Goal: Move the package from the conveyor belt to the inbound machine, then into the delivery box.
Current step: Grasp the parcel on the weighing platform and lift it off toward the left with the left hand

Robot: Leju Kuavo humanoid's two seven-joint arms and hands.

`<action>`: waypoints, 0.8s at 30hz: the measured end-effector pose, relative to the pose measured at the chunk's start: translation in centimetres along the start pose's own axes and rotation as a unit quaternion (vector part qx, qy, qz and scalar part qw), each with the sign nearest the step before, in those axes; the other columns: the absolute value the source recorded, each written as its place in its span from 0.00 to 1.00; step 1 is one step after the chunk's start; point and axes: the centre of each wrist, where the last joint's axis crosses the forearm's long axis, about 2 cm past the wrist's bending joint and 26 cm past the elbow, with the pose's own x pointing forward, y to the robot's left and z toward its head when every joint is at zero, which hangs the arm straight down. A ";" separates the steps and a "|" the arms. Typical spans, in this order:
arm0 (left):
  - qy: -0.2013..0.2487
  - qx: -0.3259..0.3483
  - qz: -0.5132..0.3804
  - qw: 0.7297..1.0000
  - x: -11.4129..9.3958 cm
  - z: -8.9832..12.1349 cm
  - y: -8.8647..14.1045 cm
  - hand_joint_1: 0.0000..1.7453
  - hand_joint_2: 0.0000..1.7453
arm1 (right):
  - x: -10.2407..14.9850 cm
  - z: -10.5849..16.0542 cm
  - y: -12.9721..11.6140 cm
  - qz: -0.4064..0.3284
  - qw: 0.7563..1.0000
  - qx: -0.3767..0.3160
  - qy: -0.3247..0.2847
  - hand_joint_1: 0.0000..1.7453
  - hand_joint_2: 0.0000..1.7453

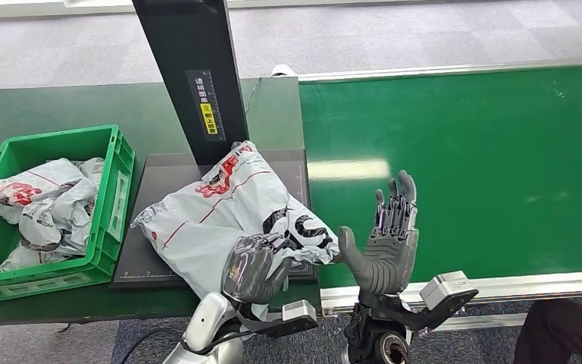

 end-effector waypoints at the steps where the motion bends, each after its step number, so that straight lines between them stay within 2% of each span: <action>1: -0.001 0.008 0.001 1.000 0.0 0.0 0.1 1.00 1.00 | 0.0 0.0 0.0 0.000 1.000 0.000 0.000 0.00 1.00; 5: -0.035 0.081 0.012 0.996 0.1 -0.2 1.6 1.00 1.00 | -0.2 0.1 0.0 0.001 1.000 0.000 0.003 0.00 1.00; 9: -0.090 0.200 0.027 0.975 0.0 -0.2 5.2 1.00 1.00 | -0.5 0.3 -0.1 0.000 1.000 -0.002 0.006 0.00 1.00; 16: -0.085 0.410 0.067 0.906 1.1 0.7 13.6 1.00 1.00 | -1.4 0.5 -0.1 -0.010 1.000 -0.008 0.010 0.00 1.00; 20: -0.092 0.482 0.086 0.867 1.0 0.4 17.2 1.00 1.00 | -1.7 0.2 0.0 -0.014 1.000 -0.005 0.013 0.00 1.00; 24: -0.089 0.524 0.100 0.841 -0.7 0.0 19.6 1.00 1.00 | -2.0 0.2 0.0 -0.015 1.000 -0.003 0.015 0.00 1.00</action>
